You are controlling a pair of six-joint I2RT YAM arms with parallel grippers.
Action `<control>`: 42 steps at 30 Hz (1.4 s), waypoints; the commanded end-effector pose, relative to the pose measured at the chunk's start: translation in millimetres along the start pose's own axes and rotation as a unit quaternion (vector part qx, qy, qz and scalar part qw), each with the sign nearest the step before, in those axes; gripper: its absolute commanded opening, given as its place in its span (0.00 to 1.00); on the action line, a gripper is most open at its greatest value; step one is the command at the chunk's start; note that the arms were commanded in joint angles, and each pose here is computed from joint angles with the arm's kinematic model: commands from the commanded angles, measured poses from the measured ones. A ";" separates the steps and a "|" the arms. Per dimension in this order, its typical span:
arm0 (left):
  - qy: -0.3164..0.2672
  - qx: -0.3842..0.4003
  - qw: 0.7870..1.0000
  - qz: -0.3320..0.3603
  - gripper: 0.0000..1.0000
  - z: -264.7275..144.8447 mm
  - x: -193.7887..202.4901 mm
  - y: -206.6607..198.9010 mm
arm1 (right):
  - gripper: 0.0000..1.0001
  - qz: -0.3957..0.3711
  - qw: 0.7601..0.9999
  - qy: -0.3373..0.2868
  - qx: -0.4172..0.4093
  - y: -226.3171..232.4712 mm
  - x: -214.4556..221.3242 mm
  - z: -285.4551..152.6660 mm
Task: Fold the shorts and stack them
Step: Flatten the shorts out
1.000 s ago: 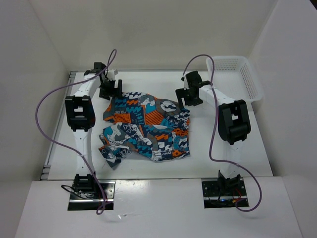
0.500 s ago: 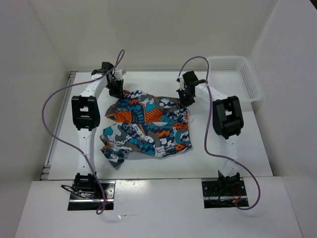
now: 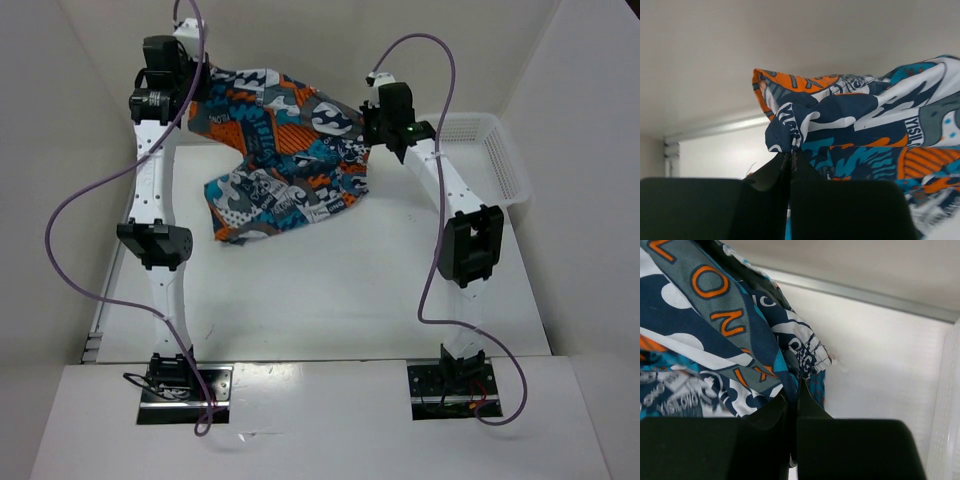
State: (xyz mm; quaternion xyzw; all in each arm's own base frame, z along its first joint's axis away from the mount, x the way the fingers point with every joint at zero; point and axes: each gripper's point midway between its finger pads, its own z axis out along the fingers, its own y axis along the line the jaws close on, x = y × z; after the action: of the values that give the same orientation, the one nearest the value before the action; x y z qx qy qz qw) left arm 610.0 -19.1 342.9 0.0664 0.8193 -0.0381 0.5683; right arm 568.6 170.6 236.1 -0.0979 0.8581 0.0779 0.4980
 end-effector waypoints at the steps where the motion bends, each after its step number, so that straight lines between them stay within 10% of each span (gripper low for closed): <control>1: -0.045 -0.055 0.997 0.007 0.00 -40.0 -41.4 19.3 | 0.00 0.004 0.997 -0.075 0.019 -11.9 -59.5 -41.7; 13: -0.099 -0.097 0.990 0.008 0.00 -112.3 -87.4 25.2 | 0.00 -0.034 0.990 -0.133 -0.033 13.5 -99.9 -118.1; 34: -0.350 -0.173 0.921 0.001 0.00 -443.8 -193.1 7.0 | 0.00 -0.109 0.928 -0.302 -0.189 70.3 -144.8 -348.6; 42: -0.278 -0.157 0.948 0.005 0.00 -407.8 -166.3 5.5 | 0.00 -0.076 0.937 -0.281 -0.193 67.8 -104.1 -353.1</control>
State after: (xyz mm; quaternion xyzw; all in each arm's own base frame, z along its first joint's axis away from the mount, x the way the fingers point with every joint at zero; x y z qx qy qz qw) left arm 264.4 -9.2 635.1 0.0357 0.6368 -0.0030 0.7702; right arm 276.4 187.4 533.9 -0.2883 0.5896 0.2779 0.7015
